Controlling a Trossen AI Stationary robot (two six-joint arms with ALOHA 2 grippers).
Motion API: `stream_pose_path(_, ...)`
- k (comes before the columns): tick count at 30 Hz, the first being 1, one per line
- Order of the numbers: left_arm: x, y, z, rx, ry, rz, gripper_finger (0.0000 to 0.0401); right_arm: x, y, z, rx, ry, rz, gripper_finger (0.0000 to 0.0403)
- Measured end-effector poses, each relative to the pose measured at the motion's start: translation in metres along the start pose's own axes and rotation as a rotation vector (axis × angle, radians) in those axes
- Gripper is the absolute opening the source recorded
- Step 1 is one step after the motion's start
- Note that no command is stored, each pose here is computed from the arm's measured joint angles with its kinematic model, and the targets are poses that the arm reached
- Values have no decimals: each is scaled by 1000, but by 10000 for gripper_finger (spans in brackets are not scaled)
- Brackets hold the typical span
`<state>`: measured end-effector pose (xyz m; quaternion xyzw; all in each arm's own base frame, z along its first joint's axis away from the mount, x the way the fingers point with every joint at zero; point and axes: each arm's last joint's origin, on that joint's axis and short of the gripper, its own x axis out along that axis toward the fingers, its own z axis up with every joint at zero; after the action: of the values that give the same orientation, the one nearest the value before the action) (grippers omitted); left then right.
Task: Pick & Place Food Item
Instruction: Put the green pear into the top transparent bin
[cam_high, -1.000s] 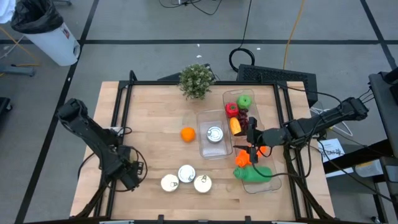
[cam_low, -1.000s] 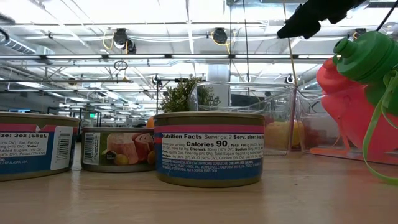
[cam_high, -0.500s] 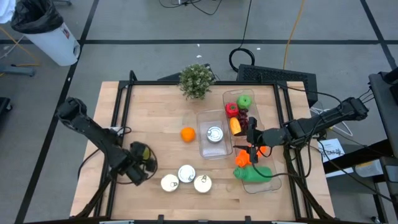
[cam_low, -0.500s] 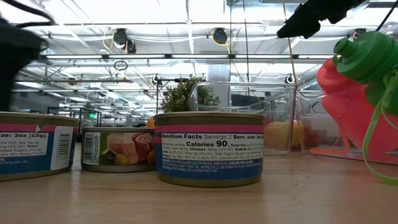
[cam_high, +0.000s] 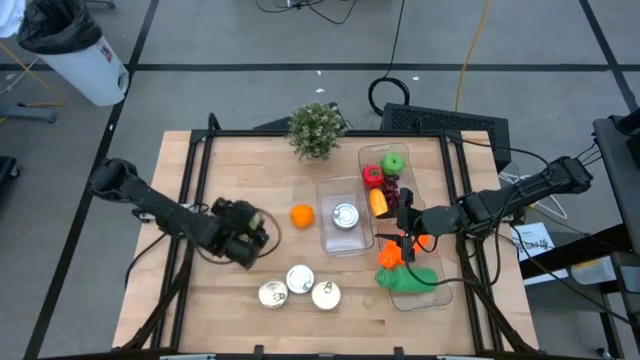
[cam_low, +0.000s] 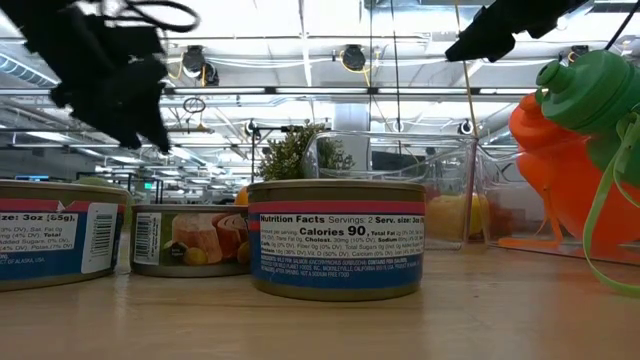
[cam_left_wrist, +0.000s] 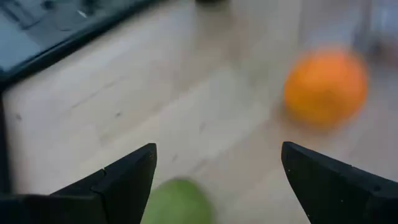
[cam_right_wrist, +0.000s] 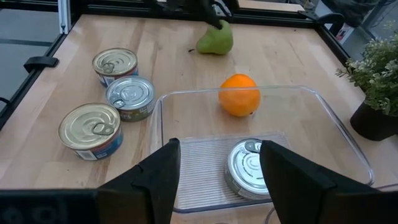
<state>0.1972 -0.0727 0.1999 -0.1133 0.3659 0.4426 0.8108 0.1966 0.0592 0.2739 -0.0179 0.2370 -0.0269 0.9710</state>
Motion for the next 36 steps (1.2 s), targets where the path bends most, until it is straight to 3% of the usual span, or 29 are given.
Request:
stream_pose_path(2, 0, -2, 9, 171, 147, -42, 349, 0, 0, 0, 1, 1, 0, 206)
stream_pose_path(6, 0, -7, 29, 372, 386, -241, 349, 0, 0, 0, 0, 3, 0, 206)
stream_pose_path(10, 4, -5, 38, 666, 437, -389, 349, 0, 0, 0, 0, 3, 0, 206)
stream_pose_path(13, 6, 2, 37, 895, 458, -398, 349, 0, 0, 0, 2, 3, 0, 206)
stream_pose_path(19, 7, 20, 31, 1179, 612, -305, 349, 0, 0, 0, 7, 3, 0, 206)
stream_pose_path(22, 11, 21, 27, 1321, 609, -339, 349, 0, 0, 0, 0, 3, 1, 206)
stream_pose_path(26, 16, 18, 22, 1436, 559, -389, 349, 0, 0, 0, -3, 4, 1, 206)
stream_pose_path(31, 29, 24, 11, 1534, 574, -370, 349, 0, 0, -1, -2, 6, 0, 206)
stream_pose_path(36, 45, 26, 0, 1527, 530, -376, 349, 0, 0, -1, -5, 8, 0, 206)
